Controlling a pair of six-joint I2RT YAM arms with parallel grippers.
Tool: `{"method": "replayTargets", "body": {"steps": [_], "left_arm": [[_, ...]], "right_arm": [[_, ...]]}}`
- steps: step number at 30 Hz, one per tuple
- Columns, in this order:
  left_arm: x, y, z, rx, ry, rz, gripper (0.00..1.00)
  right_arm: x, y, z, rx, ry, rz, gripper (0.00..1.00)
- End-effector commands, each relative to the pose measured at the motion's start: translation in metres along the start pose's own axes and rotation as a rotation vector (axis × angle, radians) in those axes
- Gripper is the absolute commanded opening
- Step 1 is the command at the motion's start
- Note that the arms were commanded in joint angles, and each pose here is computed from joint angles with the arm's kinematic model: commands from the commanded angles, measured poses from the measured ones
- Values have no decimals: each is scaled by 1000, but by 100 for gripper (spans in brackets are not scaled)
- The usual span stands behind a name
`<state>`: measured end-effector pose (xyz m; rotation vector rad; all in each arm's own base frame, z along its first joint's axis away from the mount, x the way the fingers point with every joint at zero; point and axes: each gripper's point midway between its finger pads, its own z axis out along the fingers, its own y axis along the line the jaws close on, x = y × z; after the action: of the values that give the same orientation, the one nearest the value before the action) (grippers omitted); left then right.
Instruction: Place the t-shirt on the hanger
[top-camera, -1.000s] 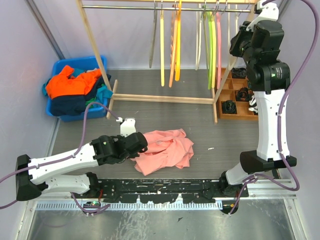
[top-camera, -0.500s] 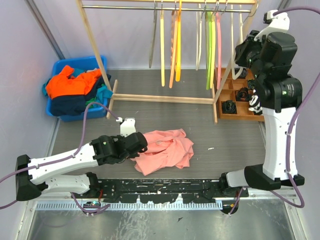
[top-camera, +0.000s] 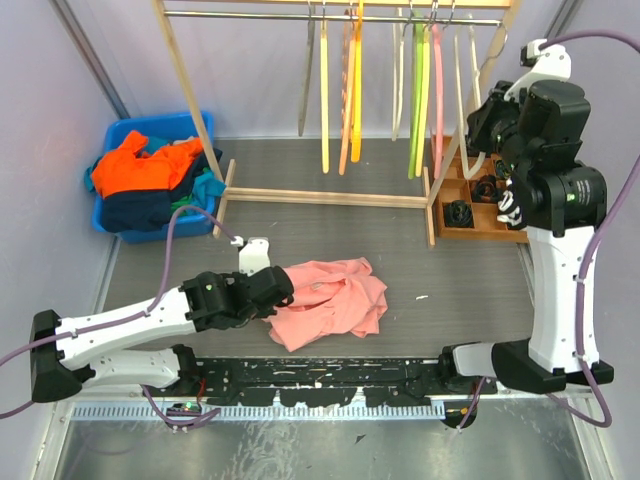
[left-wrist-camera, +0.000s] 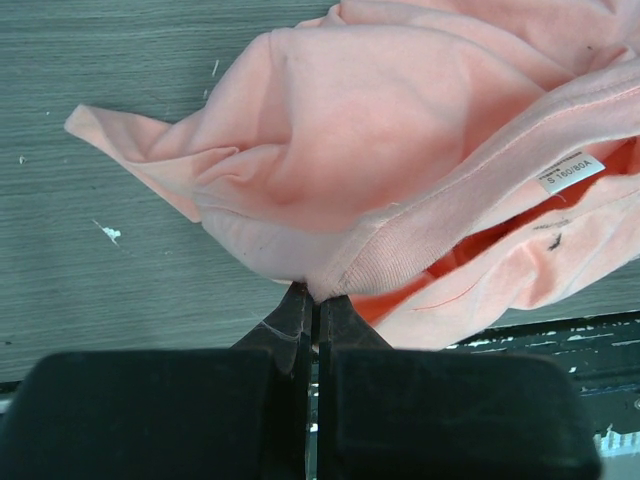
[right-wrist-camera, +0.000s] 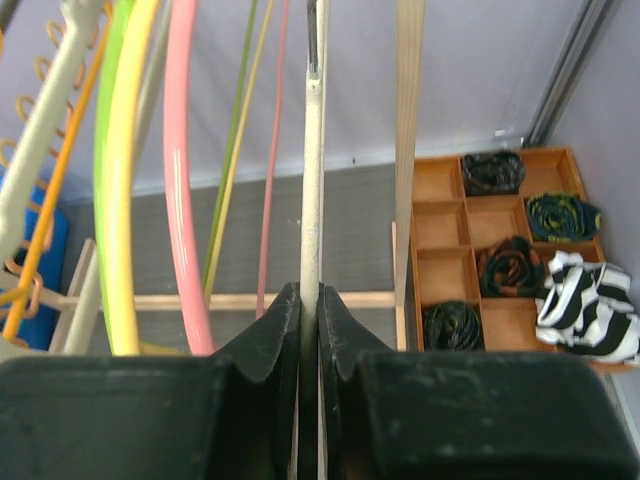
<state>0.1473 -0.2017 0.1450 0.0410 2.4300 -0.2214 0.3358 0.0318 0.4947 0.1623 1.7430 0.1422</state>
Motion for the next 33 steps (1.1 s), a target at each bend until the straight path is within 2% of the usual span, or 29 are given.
{"method": "replayTargets", "body": {"steps": [1, 14, 28, 33], "left_arm": [[0, 9, 2, -31, -12, -3, 0], [1, 14, 5, -62, -22, -27, 0], [1, 14, 14, -112, -39, -69, 0], [-5, 11, 14, -129, -53, -68, 0]], "right_arm": [[7, -7, -33, 12, 7, 31, 1], [105, -7, -100, -51, 235, 161, 1], [194, 45, -220, -445, 552, 329, 1], [216, 58, -256, -598, 627, 337, 1]]}}
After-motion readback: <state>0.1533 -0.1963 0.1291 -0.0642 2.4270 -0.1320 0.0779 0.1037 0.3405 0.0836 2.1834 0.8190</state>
